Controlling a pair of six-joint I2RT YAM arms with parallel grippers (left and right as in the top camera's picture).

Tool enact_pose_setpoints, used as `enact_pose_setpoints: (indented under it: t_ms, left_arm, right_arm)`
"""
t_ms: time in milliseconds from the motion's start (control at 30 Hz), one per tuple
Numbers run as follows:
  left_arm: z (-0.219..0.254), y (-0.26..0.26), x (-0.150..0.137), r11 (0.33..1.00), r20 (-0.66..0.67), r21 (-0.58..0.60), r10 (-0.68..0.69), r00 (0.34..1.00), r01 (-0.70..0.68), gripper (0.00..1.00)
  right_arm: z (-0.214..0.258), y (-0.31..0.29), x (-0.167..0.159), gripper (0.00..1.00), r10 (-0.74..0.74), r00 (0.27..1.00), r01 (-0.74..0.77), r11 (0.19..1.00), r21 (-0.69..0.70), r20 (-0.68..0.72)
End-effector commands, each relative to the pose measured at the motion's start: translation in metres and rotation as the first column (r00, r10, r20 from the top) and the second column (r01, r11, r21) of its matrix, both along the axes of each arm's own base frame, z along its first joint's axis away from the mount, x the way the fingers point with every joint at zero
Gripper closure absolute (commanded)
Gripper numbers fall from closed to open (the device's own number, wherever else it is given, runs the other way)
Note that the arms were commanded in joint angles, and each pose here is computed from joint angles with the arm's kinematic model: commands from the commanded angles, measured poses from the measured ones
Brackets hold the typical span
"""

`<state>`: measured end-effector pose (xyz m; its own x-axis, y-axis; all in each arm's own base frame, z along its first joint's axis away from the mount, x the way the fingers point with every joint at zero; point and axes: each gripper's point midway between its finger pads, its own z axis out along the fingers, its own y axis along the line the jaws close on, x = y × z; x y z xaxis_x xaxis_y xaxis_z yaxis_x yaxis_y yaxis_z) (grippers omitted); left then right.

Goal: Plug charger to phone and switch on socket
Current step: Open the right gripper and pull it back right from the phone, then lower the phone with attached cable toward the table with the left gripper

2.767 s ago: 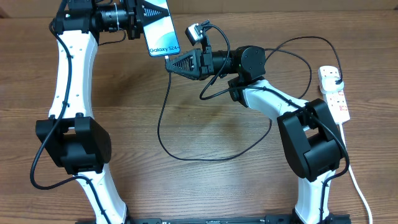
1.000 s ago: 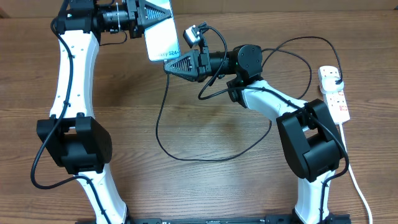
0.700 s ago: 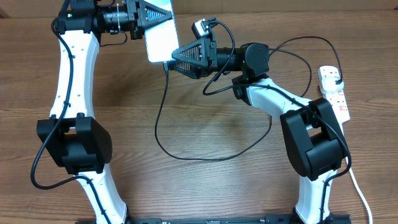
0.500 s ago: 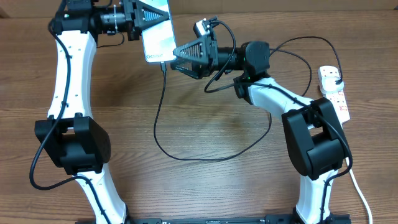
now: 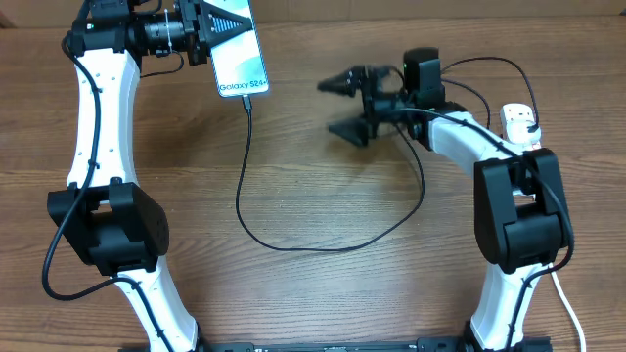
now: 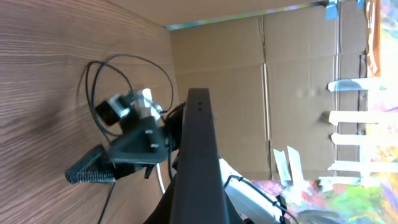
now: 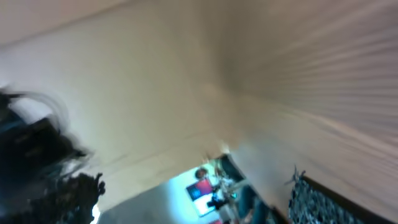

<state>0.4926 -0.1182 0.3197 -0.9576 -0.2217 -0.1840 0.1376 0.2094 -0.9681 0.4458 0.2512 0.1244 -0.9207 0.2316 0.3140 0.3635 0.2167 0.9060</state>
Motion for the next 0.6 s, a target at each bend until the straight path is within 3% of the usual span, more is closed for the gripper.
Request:
enact_pose_setpoints:
  t_ms: [0,133,300,467,567]
  left_arm:
    - [0.008,0.005,-0.002,0.999,0.038,0.026,0.02,0.999,-0.021,0.96]
    - [-0.008,0.007,-0.001,0.994,0.021,0.097,0.051,0.998,-0.053,0.96]
    - [-0.048,0.003,-0.012,0.956,-0.029,0.287,0.069,0.997,-0.057,0.96]
    - [-0.089,-0.016,-0.03,0.876,-0.092,0.482,0.045,0.995,0.005,0.96]
    - [-0.112,-0.038,-0.039,0.83,-0.119,0.556,0.015,0.993,0.054,0.96]
  right_arm:
    - [-0.032,-0.03,0.002,0.0,-0.011,0.992,0.039,0.976,-0.215,0.128]
    - [-0.059,-0.074,-0.02,0.0,-0.037,0.997,0.062,0.876,-0.479,0.06]
    - [-0.037,-0.134,-0.039,0.0,-0.11,0.99,0.137,0.693,-0.708,0.085]
    - [0.017,-0.17,-0.049,0.0,-0.172,0.963,0.27,0.585,-0.765,0.208]
    - [0.055,-0.18,-0.059,0.0,-0.191,0.937,0.349,0.562,-0.75,0.292]
